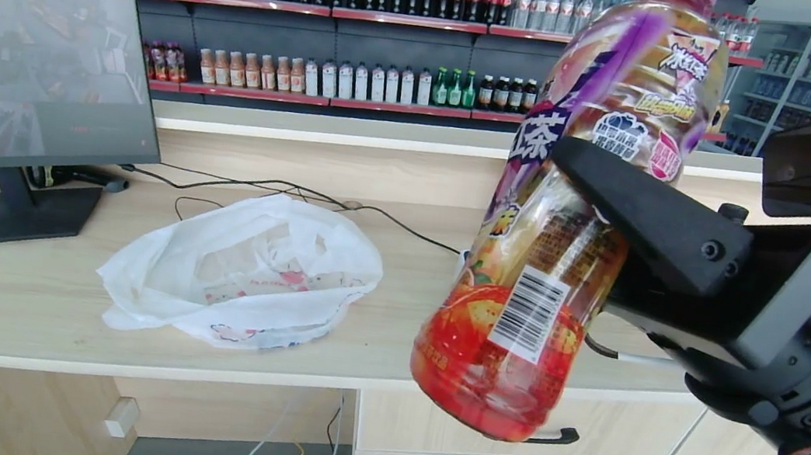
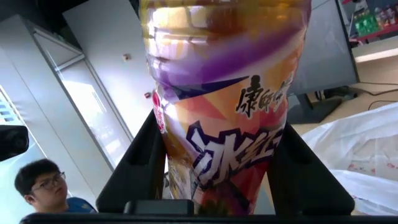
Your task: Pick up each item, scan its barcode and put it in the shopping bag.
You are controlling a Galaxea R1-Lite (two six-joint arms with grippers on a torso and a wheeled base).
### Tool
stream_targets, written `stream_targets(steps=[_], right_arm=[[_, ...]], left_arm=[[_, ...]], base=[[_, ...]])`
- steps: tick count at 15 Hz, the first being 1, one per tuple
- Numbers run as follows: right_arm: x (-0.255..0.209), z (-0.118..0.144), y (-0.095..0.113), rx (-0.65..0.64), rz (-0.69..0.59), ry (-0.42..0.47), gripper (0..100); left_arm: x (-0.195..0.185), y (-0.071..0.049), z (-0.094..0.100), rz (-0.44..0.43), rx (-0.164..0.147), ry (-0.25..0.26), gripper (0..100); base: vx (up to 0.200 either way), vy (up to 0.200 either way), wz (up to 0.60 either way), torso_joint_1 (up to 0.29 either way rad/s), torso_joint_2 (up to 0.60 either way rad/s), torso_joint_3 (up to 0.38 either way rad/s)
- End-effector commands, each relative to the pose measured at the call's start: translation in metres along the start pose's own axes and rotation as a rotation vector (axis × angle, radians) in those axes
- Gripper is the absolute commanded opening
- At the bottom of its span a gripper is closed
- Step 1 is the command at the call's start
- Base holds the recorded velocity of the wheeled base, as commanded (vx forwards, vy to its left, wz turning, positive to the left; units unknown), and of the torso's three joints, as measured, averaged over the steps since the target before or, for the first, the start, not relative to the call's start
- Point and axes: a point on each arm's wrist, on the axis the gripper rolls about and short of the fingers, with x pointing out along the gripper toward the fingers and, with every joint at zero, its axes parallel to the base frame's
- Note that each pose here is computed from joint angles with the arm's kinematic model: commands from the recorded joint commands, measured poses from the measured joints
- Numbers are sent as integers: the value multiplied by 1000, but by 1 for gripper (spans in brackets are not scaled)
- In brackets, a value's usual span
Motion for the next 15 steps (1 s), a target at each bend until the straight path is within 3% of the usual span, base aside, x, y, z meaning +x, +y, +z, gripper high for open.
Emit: stream_targets(steps=[1,13,15], right_arm=[[1,0,0,-1,3,-1,0],[-2,0,1,-9,-1,2,0],[-4,-3,-1,-57,-13,12,0]], left_arm=[[0,0,0,0,0,0,100],[0,0,0,0,0,0,100],[0,0,0,0,0,0,100]], base=[[0,0,0,0,0,0],[0,0,0,0,0,0],[0,0,0,0,0,0]])
